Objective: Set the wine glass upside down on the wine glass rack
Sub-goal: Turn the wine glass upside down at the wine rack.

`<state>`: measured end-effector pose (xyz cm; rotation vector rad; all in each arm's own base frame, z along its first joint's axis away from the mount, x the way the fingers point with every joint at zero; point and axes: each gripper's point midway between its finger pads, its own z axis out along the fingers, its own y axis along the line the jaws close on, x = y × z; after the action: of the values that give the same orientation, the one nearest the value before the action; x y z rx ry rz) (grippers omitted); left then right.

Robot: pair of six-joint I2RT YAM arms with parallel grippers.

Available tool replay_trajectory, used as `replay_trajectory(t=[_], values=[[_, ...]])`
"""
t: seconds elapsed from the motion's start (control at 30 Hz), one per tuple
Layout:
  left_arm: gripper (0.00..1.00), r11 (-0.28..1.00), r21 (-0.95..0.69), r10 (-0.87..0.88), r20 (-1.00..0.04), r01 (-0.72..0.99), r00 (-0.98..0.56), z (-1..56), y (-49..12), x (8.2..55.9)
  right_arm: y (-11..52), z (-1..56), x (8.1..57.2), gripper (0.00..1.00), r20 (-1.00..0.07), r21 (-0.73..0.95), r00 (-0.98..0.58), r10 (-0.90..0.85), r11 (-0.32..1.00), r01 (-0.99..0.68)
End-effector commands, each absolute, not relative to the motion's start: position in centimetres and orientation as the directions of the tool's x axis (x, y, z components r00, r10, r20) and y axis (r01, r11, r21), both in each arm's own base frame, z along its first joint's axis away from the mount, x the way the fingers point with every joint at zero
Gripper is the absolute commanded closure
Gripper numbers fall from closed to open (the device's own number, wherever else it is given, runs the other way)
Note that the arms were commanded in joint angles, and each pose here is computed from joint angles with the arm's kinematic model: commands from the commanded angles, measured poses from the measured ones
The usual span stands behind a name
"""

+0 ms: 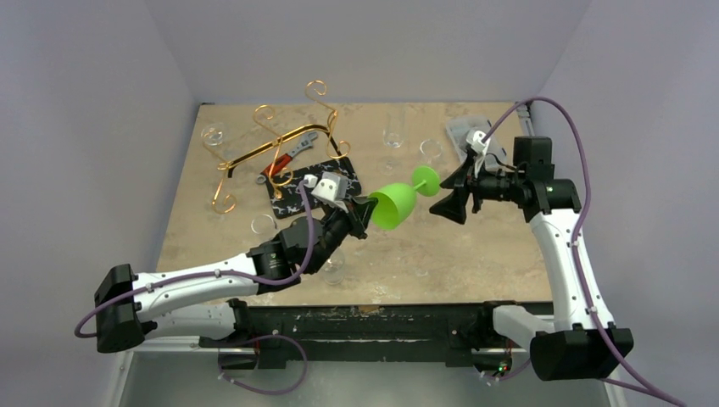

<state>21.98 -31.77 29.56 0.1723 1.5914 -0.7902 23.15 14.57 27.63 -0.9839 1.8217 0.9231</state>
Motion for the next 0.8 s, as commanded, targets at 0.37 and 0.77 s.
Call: replay_trajectory(t=[0.37, 0.77], values=[[1.00, 0.689, -0.466, -0.471, -0.870, 0.555, -0.145, 34.3, -31.8, 21.8, 13.3, 29.1, 28.5, 0.46, -0.898, 0.264, -0.431, -0.094, 0.667, -0.697], [1.00, 0.644, -0.500, -0.494, -0.850, 0.579, -0.185, 34.0, -32.4, 21.1, 15.2, 29.0, 28.7, 0.98, -0.904, 0.292, -0.419, -0.087, 0.591, -0.752]])
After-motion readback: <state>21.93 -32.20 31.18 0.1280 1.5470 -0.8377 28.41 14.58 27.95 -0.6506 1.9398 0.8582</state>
